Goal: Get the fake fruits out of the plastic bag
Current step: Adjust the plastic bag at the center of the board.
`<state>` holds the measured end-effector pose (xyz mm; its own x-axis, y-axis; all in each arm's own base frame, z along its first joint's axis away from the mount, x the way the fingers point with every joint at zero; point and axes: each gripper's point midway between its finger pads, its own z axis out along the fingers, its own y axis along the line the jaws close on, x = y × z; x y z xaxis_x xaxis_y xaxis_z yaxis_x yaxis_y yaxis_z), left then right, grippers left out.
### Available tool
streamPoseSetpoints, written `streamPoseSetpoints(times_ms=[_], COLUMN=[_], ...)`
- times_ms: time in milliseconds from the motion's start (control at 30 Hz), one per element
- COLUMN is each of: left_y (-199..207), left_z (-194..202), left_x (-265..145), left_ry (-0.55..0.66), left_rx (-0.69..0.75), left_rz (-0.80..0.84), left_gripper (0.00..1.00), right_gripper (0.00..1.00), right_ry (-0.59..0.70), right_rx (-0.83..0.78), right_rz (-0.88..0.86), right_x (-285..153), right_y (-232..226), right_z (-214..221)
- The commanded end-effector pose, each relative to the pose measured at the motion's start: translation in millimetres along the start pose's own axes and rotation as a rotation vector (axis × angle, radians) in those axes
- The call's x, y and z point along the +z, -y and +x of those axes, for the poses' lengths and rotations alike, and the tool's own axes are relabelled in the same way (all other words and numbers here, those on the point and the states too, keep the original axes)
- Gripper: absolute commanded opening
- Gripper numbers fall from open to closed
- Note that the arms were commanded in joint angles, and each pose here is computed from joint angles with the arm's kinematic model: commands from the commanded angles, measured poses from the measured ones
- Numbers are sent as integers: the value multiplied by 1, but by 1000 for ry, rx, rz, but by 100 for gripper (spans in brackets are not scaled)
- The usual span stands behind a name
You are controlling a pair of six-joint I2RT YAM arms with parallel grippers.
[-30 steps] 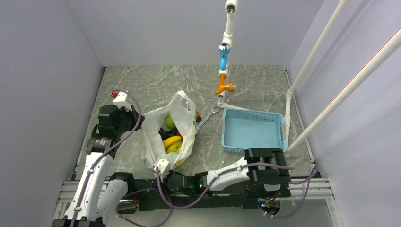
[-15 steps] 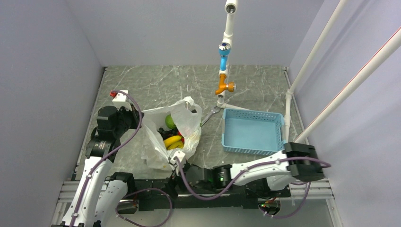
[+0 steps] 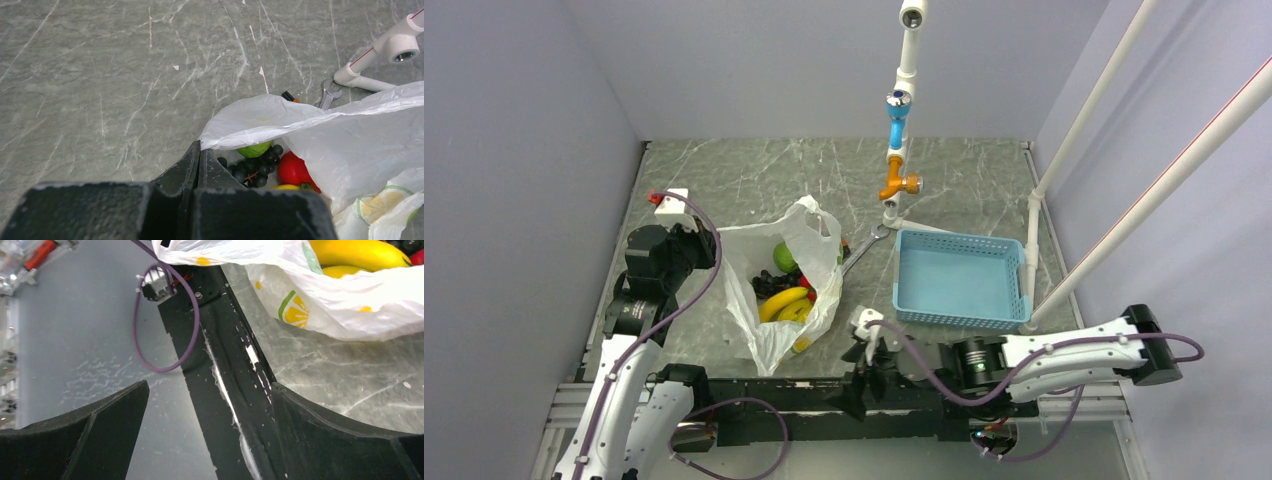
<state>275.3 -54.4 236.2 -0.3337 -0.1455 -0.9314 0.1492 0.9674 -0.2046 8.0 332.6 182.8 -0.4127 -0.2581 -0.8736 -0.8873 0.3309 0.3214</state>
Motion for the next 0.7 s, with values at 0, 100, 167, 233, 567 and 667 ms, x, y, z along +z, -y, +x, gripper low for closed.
streamPoseSetpoints(times_ms=[0, 100, 167, 233, 567, 667], left_y=[2, 8, 14, 22, 59, 64], left_z=[-23, -24, -24, -22, -4, 1], left_x=[-3, -4, -4, -3, -2, -4], left_ry=[76, 82, 86, 81, 13, 6], left_rx=[23, 30, 37, 46, 139, 171], left_rz=[1, 34, 73, 120, 253, 250], left_gripper=[0, 0, 0, 0, 0, 0], right_gripper=[92, 68, 66, 56, 22, 22], right_ry=[128, 231, 277, 299, 242, 159], right_rx=[94, 103, 88, 63, -108, -156], right_rz=[-30, 82, 139, 217, 477, 518], right_x=[-36, -48, -44, -25, 111, 149], right_y=[0, 20, 26, 36, 123, 140], right_z=[-29, -64, -87, -108, -140, -112])
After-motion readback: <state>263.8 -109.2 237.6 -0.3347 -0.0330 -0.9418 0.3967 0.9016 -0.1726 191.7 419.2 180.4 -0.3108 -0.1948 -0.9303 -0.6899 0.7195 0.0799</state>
